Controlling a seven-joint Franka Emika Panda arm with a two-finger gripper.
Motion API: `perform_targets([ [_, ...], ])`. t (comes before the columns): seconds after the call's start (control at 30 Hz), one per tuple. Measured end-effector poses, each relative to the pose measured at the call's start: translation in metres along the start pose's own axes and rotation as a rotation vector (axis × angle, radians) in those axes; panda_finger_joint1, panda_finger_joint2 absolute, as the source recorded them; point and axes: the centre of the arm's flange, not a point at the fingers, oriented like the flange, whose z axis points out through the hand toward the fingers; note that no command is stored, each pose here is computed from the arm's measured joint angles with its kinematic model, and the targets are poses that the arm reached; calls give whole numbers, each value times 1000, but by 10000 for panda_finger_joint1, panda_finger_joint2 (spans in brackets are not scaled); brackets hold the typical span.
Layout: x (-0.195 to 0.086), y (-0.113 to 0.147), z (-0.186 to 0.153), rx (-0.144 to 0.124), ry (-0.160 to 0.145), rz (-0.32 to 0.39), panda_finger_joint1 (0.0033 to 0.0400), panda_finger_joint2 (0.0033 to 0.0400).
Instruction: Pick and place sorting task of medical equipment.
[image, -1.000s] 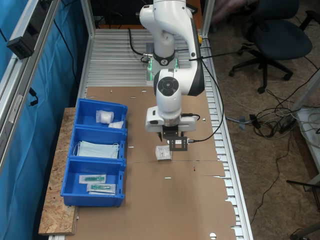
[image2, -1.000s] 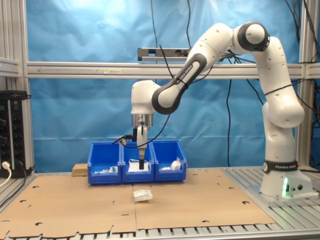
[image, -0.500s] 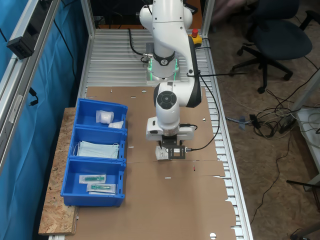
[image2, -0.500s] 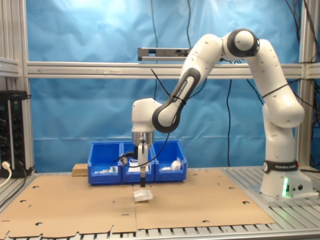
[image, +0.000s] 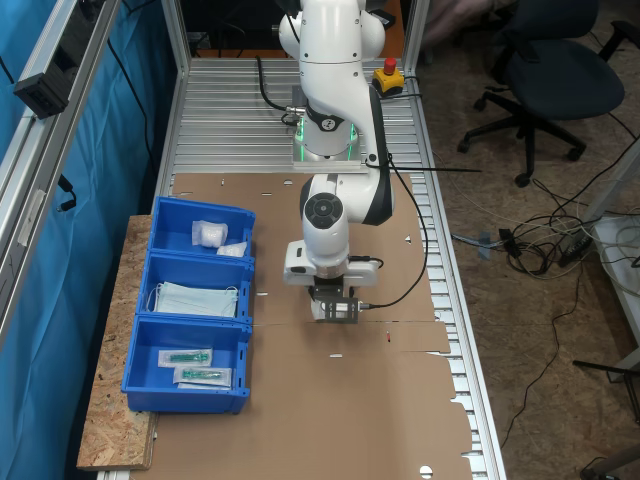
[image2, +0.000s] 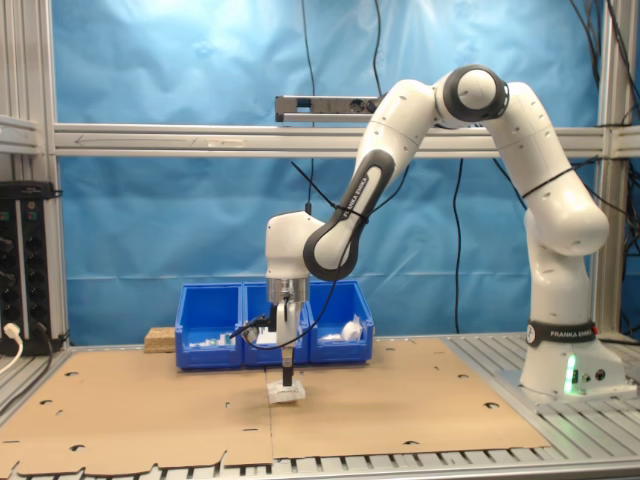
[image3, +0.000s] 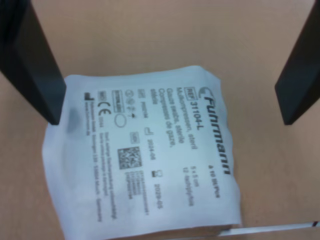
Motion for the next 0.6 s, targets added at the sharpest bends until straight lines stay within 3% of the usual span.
perform_targets([
  [0.6,13,15,11,-9,10,32,400,400],
])
